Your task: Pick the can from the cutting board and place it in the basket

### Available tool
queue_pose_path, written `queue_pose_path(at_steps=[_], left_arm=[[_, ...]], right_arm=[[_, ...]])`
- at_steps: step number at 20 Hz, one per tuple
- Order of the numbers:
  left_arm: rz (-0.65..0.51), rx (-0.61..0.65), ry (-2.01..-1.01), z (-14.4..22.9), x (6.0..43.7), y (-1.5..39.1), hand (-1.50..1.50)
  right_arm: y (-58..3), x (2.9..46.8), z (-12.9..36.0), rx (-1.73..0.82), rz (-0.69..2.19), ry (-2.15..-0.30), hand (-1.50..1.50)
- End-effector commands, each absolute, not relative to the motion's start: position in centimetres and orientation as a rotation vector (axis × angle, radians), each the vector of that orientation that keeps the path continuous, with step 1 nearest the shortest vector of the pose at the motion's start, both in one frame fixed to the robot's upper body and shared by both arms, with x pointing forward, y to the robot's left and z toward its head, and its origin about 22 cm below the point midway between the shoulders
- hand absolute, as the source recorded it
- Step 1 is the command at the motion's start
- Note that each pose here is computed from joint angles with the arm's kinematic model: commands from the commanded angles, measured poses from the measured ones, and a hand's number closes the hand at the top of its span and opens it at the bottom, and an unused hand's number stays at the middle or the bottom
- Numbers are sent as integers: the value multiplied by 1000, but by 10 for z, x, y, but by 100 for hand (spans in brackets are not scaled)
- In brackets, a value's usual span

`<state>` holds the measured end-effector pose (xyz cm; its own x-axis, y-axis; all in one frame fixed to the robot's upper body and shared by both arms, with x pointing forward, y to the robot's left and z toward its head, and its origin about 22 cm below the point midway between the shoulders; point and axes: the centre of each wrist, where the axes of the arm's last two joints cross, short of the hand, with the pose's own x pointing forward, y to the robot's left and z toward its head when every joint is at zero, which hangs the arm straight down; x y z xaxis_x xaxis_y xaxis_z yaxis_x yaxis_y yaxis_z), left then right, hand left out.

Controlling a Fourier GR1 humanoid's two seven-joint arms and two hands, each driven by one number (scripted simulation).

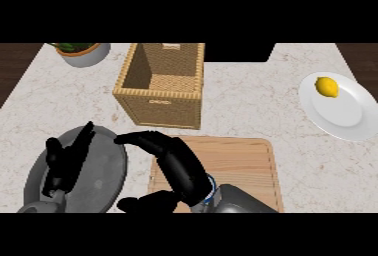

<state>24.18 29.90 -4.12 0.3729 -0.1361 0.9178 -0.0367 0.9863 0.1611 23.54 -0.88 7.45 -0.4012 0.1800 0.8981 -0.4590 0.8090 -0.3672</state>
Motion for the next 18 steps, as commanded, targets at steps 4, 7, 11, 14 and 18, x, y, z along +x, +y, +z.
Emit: queue_pose_path(at_steps=[4,7,11,14,18], left_arm=[[-21,177,-996,-71,203,306,0],[-7,187,-985,-68,201,310,0],[-1,187,-992,-65,206,301,0],[-5,175,-985,-65,202,309,0],[2,173,-1016,-62,198,311,0]], right_arm=[[-36,278,111,-388,978,-1793,-150],[-36,276,147,-508,1122,-1733,-150],[-37,260,203,-573,1263,-1640,-150],[-50,255,230,-592,1389,-1508,-150],[-53,249,258,-567,1521,-1325,-150]])
